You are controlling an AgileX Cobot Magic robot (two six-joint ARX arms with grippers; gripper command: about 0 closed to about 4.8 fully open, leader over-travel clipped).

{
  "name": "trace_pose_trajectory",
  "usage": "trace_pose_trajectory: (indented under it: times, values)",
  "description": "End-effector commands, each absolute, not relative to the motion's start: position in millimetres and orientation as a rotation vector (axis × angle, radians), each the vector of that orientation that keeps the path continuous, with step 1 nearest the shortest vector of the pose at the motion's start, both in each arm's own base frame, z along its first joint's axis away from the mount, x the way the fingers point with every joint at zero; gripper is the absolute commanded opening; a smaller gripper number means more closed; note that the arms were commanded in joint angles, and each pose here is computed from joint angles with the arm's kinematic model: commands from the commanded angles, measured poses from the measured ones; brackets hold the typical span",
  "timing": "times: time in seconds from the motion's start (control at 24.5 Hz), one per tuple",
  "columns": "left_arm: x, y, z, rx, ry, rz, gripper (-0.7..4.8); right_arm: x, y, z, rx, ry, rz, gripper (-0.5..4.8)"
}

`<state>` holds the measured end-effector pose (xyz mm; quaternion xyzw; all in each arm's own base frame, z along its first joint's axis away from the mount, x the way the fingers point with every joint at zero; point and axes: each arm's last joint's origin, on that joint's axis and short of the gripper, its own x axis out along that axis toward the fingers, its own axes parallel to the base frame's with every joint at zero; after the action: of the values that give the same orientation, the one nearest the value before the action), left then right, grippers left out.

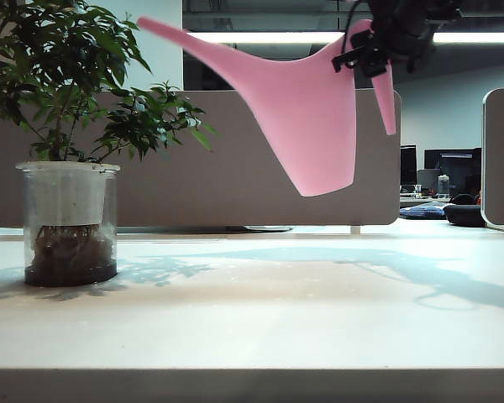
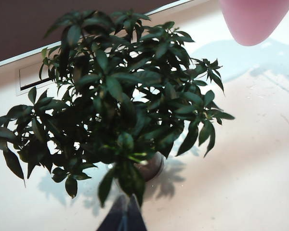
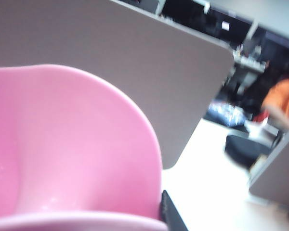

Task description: Pick up the watering can from the table, water the potted plant, and put the can back.

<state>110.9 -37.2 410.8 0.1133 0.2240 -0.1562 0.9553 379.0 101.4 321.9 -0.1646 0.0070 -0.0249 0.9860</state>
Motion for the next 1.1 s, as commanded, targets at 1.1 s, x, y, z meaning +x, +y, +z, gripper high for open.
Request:
trace_pose_trajectory:
  times: [1.1]
  values:
    - [110, -37, 414, 0.227, 0.436, -0.314, -0.05, 348, 64, 242, -0.100, 0.388, -0.053, 2.52]
